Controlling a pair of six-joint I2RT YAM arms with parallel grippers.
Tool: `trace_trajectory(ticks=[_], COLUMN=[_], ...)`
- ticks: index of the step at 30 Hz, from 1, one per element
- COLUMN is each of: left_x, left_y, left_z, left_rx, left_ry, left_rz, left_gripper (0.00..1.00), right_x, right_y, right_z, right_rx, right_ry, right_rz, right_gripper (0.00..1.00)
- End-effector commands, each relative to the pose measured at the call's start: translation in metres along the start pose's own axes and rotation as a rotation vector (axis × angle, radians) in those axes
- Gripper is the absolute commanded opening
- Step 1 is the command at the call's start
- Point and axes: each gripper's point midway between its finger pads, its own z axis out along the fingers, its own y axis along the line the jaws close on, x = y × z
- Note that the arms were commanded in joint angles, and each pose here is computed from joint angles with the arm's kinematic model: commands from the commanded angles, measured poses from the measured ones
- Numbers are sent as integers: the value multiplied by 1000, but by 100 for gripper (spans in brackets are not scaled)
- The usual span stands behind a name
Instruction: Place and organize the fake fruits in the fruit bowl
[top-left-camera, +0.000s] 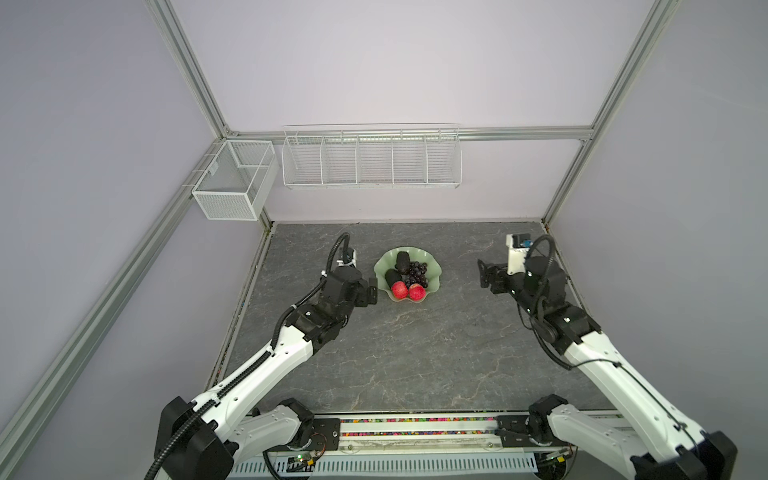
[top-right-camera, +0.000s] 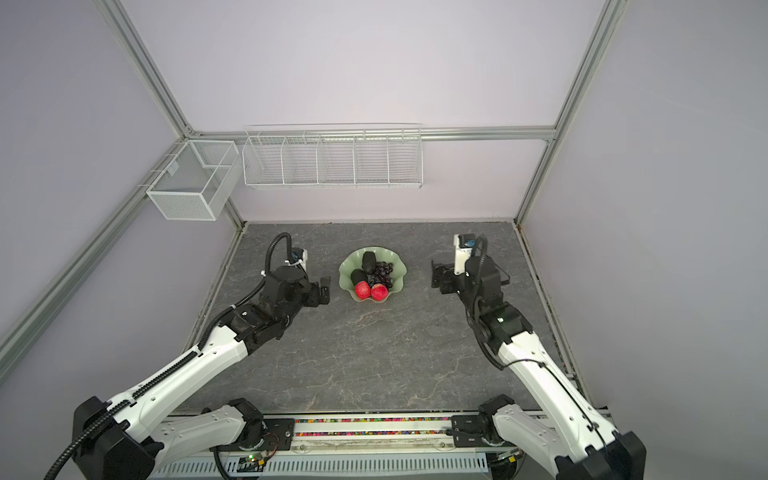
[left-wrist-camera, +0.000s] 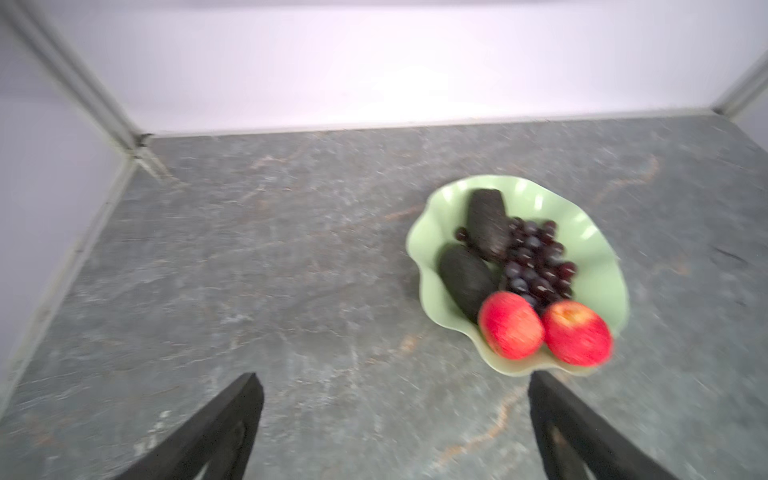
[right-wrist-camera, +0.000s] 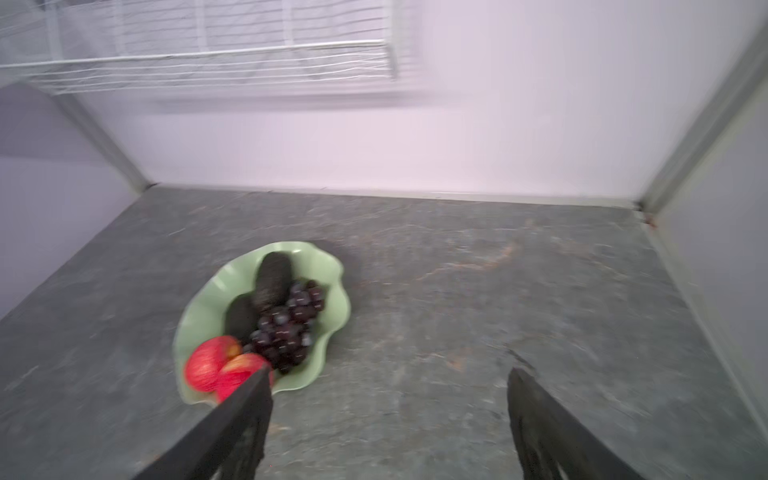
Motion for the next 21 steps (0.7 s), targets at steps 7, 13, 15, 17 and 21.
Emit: trace_trajectory(ticks=[7,13,15,17,21], left_x=[30,43,55,66,70], left_y=[127,135,143,148,147], left_z=[-15,-8,3,14,40], left_rx=[-587,-603,-597,-600,-598], left_ry=[-162,-193,-203,-198,-194], left_rz=[71,44,12,5,49], left_gripper=[99,99,99,99,99], right_x=[72,113,126,134,150], right_y=[-136,-160,-164,-165,-170], right_z=[-44,-38,-30,-21,-6], right_rx=[566,636,638,633,641], right_ry=[3,22,24,30,37], right_rz=[-35,73,100,96,81], right_gripper=[89,89,89,89,89])
